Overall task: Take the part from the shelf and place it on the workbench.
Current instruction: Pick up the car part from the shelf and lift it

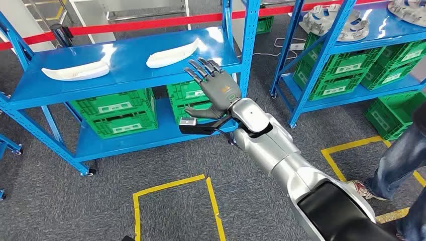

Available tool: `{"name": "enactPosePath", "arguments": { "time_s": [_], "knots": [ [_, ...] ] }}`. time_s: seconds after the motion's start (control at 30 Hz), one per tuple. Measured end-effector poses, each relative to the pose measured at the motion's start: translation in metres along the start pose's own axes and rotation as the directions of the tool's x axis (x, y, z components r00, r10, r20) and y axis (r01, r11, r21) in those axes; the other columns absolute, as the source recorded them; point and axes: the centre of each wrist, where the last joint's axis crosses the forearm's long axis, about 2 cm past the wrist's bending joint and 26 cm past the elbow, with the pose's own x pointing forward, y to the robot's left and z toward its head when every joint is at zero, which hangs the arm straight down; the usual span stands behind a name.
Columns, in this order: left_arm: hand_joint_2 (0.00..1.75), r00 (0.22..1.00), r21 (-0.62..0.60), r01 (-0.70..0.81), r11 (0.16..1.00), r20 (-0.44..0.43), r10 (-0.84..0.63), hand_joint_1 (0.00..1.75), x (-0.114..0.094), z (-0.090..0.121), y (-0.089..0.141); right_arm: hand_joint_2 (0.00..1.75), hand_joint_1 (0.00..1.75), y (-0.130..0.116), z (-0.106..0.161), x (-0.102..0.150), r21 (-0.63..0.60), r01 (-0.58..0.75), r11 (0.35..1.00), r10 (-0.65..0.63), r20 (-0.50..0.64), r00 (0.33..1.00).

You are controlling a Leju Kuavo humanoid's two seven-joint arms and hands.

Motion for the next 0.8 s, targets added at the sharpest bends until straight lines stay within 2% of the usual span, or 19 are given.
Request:
{"name": "enactPosePath", "arguments": {
  "time_s": [0.3, 0.43, 0.8],
  "knots": [
    [0.0, 1.0, 0.005, 0.007, 1.0, -0.002, -0.007, 0.0, -0.001, 0.0, 0.0, 1.75, 0.0, 0.003, 0.0, 0.003, 0.001, 0.008, 1.0, -0.008, 0.002, 1.0],
    [0.0, 1.0, 0.002, 0.009, 1.0, -0.004, -0.009, 0.0, -0.002, 0.001, -0.002, 0.0, 0.0, 0.006, 0.002, 0.003, 0.0, 0.011, 1.0, -0.011, -0.001, 1.0],
    [0.0, 1.0, 0.002, 0.024, 1.0, -0.01, -0.024, 0.0, 0.001, 0.0, 0.0, 0.0, 0.0, 0.014, 0.005, 0.005, 0.007, 0.027, 1.0, -0.027, -0.002, 1.0]
  ]
}}
